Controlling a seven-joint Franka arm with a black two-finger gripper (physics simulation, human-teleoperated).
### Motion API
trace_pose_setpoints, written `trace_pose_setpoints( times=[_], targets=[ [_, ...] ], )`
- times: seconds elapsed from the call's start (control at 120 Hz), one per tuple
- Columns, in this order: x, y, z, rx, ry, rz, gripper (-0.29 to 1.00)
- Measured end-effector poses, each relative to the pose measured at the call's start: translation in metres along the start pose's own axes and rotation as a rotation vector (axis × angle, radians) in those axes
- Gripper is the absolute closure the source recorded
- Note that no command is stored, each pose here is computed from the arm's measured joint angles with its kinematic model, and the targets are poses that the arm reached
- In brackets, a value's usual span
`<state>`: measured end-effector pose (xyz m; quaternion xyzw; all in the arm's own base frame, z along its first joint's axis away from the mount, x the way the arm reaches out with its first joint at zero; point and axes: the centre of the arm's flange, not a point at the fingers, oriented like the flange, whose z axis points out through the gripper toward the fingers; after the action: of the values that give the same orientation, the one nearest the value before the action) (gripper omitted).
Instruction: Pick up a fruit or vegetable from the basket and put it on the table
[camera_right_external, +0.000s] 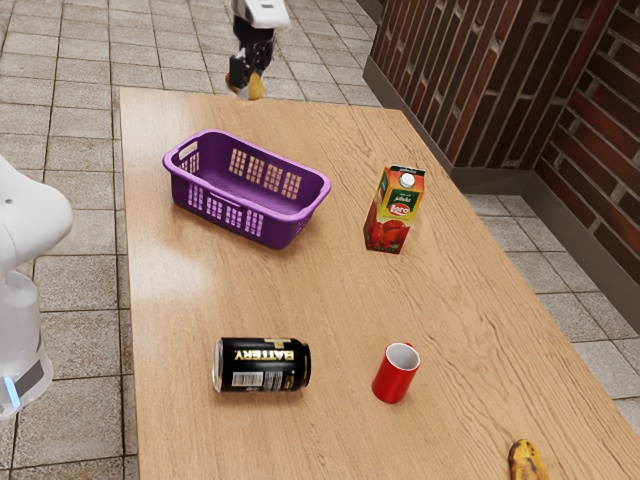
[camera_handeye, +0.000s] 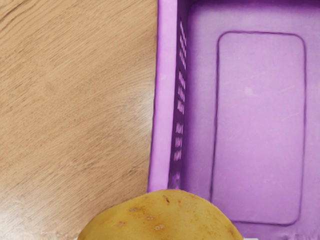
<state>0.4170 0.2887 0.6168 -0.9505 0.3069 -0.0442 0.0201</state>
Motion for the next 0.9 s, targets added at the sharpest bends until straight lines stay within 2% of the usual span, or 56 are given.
trace_pose_setpoints(
  times=[0.058,0.192,0.283,0.425,0.492,0.675,0.758,0.9],
  targets=[
    [-0.011,-0.001,-0.018,0.023,-0.003,-0.018,0.37],
    [0.018,0.004,-0.05,0.094,0.038,0.037,0.37],
    [0.033,-0.006,-0.043,0.128,0.069,0.062,0.36],
    [0.035,-0.028,-0.043,0.24,0.123,0.067,0.38],
    [0.033,-0.044,-0.032,0.267,0.161,0.078,0.36],
    [0.018,-0.078,0.019,0.303,0.304,0.126,0.35],
    [0.012,-0.087,0.04,0.319,0.316,0.127,0.37],
    [0.015,-0.102,0.085,0.296,0.296,0.123,0.34]
  ],
)
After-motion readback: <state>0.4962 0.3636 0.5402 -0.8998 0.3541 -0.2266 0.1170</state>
